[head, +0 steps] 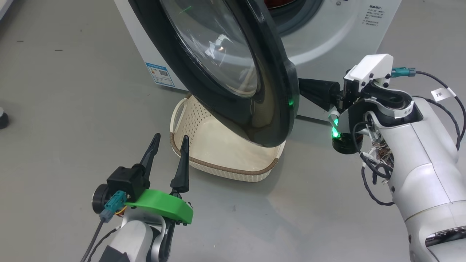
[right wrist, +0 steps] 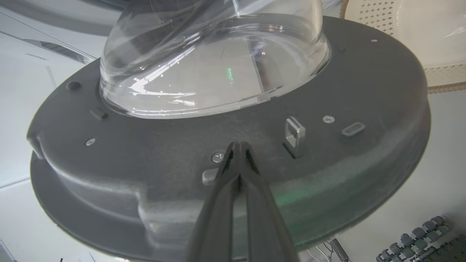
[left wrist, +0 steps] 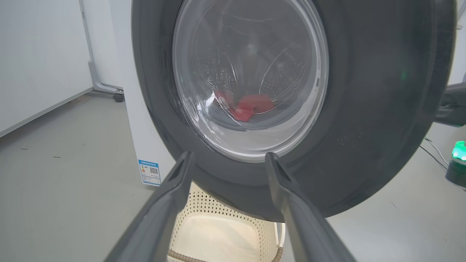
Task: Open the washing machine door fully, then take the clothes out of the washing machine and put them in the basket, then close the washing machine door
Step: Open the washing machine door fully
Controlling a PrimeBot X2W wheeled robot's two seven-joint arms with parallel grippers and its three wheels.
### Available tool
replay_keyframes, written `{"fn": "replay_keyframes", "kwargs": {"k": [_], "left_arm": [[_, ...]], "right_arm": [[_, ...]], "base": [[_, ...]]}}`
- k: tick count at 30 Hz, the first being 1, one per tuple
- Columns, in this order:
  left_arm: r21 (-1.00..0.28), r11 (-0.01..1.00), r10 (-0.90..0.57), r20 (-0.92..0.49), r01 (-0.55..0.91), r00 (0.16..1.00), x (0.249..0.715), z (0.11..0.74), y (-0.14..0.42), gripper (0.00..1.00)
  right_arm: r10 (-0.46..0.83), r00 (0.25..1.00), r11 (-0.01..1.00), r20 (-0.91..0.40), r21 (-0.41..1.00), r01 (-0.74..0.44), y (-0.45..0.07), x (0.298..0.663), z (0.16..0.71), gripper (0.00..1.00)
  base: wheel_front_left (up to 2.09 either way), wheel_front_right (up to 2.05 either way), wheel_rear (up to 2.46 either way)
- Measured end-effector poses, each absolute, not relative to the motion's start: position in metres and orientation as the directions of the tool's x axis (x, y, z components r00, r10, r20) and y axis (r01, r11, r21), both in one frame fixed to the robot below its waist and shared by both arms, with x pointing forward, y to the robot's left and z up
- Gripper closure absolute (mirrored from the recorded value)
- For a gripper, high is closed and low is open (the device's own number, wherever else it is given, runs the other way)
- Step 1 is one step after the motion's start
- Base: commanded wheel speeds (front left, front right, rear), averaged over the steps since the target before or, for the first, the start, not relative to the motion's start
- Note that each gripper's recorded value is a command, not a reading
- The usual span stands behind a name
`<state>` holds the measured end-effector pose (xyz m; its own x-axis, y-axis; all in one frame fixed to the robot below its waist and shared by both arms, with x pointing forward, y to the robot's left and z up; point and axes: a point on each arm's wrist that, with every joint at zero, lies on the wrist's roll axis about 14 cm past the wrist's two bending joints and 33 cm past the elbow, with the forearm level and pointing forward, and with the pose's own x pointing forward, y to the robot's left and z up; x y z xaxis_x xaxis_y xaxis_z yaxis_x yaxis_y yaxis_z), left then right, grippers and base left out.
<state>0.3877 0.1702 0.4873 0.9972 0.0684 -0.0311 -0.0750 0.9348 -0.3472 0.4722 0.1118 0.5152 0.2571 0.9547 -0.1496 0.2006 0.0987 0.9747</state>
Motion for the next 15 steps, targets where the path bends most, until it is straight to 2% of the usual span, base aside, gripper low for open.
{"fn": "replay_keyframes", "kwargs": {"k": [8, 15], "left_arm": [[-0.347, 0.934, 0.074, -0.034, -0.081, 0.997, 0.384, 0.487, 0.172, 0.00], [-0.347, 0.934, 0.077, -0.034, -0.084, 0.996, 0.382, 0.487, 0.172, 0.00]], "right_arm": [[0.976, 0.174, 0.091, -0.127, 0.975, 0.202, 0.129, 0.449, 0.517, 1.00], [0.993, 0.068, 0.082, -0.097, 0.978, 0.191, 0.148, 0.418, 0.522, 1.00]], "base": [[0.00, 0.00, 0.00], [0.00, 0.00, 0.00]]}}
